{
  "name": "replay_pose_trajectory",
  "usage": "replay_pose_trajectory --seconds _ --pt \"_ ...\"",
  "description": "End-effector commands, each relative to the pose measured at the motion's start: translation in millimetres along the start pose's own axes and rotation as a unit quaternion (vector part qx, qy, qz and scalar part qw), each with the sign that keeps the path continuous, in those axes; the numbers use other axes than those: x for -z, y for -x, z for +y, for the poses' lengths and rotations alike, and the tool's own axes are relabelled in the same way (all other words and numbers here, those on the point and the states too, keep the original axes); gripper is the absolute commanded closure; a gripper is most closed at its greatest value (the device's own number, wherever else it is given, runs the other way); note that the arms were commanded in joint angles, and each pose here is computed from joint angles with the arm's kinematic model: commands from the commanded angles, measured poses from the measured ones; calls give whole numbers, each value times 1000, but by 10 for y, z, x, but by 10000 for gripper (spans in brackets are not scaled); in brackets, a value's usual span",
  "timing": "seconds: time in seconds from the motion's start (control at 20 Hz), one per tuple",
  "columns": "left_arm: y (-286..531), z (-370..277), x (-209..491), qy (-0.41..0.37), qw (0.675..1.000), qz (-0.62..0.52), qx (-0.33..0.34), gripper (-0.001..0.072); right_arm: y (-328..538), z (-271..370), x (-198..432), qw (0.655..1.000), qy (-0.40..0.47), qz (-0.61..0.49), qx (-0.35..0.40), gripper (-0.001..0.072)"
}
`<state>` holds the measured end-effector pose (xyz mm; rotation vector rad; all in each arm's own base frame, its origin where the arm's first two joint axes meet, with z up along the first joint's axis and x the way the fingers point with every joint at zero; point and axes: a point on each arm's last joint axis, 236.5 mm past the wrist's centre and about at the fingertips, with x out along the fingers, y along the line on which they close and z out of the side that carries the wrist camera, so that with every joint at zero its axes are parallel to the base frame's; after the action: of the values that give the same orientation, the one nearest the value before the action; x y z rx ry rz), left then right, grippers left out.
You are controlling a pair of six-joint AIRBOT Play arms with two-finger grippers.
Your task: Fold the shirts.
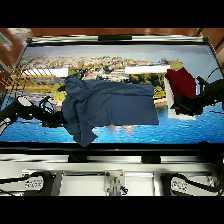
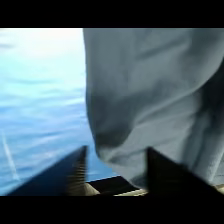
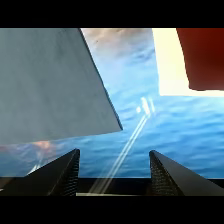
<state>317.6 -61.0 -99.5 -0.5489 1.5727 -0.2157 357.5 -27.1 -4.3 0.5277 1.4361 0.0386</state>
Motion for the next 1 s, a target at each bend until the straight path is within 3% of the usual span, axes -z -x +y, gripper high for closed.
replay_pose_trajectory --seconds 0.0,0.05,0.1,0.3,0.85,0.9,0.95 --pt "-78 -23 -16 8 1000 2 8 474 -153 0 92 1000 -19 20 -13 164" --pt "-72 -26 -21 4 1000 2 8 602 -269 21 162 999 -30 35 -26 164" --pt "-59 -34 -37 1 1000 0 9 674 -372 26 216 997 -41 47 -36 164" --pt "44 -94 -184 -9 1000 -20 10 674 -673 -73 394 993 -63 89 -37 164" --pt "251 -228 -389 -29 998 -44 14 674 -1227 246 433 994 -6 106 -21 165" --pt "292 -251 -435 -33 998 -51 14 674 -1248 300 456 994 -1 108 -20 176" --pt "339 -280 -483 -37 998 -58 15 674 -1270 351 489 994 9 112 -18 285"
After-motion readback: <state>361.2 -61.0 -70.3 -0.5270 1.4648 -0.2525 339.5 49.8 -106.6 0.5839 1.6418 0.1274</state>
